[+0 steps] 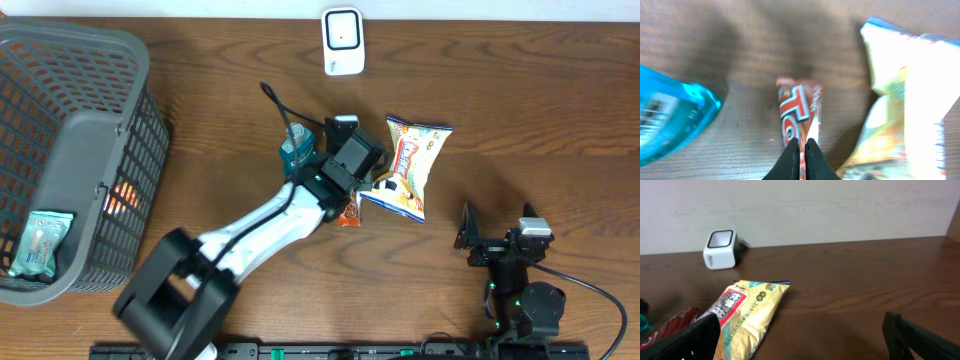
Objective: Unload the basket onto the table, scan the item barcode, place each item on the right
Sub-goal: 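Move the left gripper back over the basket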
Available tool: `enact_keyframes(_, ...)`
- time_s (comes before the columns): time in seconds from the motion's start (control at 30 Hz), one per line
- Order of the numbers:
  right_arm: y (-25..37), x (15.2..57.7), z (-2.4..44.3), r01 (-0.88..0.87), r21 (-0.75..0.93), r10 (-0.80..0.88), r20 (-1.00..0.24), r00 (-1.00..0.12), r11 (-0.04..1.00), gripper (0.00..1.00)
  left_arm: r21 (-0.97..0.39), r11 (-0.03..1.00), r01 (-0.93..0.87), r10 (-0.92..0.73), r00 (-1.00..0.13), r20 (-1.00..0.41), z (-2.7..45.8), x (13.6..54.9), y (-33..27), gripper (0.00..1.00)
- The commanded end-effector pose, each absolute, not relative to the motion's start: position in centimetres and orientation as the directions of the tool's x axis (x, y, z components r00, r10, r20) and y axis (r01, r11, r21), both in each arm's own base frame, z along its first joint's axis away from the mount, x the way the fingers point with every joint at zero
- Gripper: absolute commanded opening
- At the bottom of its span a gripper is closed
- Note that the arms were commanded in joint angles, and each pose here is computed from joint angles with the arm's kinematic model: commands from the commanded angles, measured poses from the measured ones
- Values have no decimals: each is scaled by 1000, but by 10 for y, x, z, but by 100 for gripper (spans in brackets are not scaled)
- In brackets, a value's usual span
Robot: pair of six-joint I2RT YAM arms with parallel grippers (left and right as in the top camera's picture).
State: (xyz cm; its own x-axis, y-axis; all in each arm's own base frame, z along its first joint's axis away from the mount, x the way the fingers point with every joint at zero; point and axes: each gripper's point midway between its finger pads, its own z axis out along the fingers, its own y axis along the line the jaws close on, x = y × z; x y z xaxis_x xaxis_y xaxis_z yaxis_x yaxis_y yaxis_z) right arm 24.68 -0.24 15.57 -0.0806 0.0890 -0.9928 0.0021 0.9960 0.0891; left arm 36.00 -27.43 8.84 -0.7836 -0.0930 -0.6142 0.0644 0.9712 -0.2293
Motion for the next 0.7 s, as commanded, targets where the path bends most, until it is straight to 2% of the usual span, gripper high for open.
enact_keyframes(0.0, -2, 247, 154, 1, 77, 77, -993, -85, 997, 99, -223, 974, 39, -116, -760, -639, 103, 361, -265, 7)
enact_keyframes(0.23, -2, 247, 154, 1, 77, 77, -993, -85, 997, 99, -198, 979, 55, -82, -776, -625, 108, 349, -260, 7)
enact_keyframes(0.37, -2, 247, 154, 1, 77, 77, -993, -85, 997, 99, -200, 967, 156, -23, -731, -682, 149, 336, -267, 8)
enact_keyframes(0.5, -2, 247, 154, 1, 77, 77, -993, -85, 997, 99, -230, 951, 205, -55, -623, -780, 217, 331, -256, 8)
enact_keyframes(0.57, -2, 247, 154, 1, 77, 77, -993, -85, 997, 99, -240, 953, 184, -105, -543, -833, 257, 333, -235, 17)
enact_keyframes(0.63, -2, 247, 154, 1, 77, 77, -993, -85, 997, 99, -239, 958, 159, -141, -464, -874, 291, 336, -210, 30)
enact_keyframes(0.67, -2, 247, 154, 1, 77, 77, -993, -85, 997, 99, -233, 960, 153, -147, -430, -891, 306, 337, -198, 40)
